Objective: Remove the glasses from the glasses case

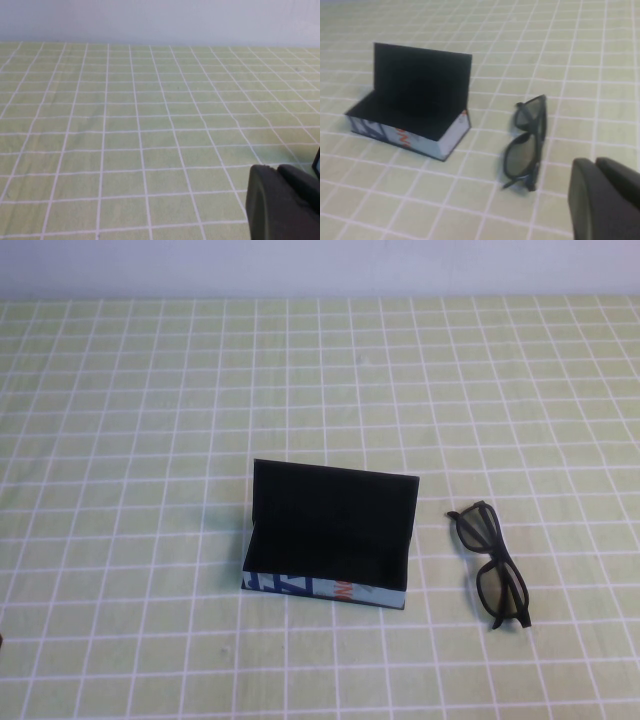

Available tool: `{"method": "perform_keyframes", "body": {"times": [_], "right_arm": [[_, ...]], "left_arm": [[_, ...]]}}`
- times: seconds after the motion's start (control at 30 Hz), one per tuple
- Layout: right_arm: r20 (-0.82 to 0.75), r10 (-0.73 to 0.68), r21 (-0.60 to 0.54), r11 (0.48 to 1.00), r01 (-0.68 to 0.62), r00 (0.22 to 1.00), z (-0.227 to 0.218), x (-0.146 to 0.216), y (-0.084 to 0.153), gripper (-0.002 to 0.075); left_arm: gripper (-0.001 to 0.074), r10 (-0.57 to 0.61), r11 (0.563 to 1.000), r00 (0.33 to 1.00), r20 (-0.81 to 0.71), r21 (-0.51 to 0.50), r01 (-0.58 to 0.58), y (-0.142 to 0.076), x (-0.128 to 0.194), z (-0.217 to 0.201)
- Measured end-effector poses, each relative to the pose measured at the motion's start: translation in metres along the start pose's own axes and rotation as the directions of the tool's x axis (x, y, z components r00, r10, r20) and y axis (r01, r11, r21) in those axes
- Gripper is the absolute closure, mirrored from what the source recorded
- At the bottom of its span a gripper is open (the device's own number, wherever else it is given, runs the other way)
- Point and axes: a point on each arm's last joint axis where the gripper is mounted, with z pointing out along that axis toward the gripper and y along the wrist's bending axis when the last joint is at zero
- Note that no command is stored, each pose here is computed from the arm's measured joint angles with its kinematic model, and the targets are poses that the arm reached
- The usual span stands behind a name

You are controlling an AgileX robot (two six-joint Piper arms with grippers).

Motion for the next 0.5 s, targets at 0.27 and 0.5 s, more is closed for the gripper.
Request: {"method": "perform_keyframes", "body": {"times": [0.27,0.5], "right_arm": [[0.277,-0.081,0.205,0.978,0.023,0.957,0.001,0.003,-0.019,0.0743],[0.299,-0.083,0.259,0.966,0.003,0.951,0.002,0.025,-0.027,0.0743]], "left_arm": [[0.0739,0.0,1.0,1.0,0.0,0.0,0.0,0.0,0.0,0.0],[0.0739,0.0,1.0,1.0,0.0,0.0,0.0,0.0,0.0,0.0]]}}
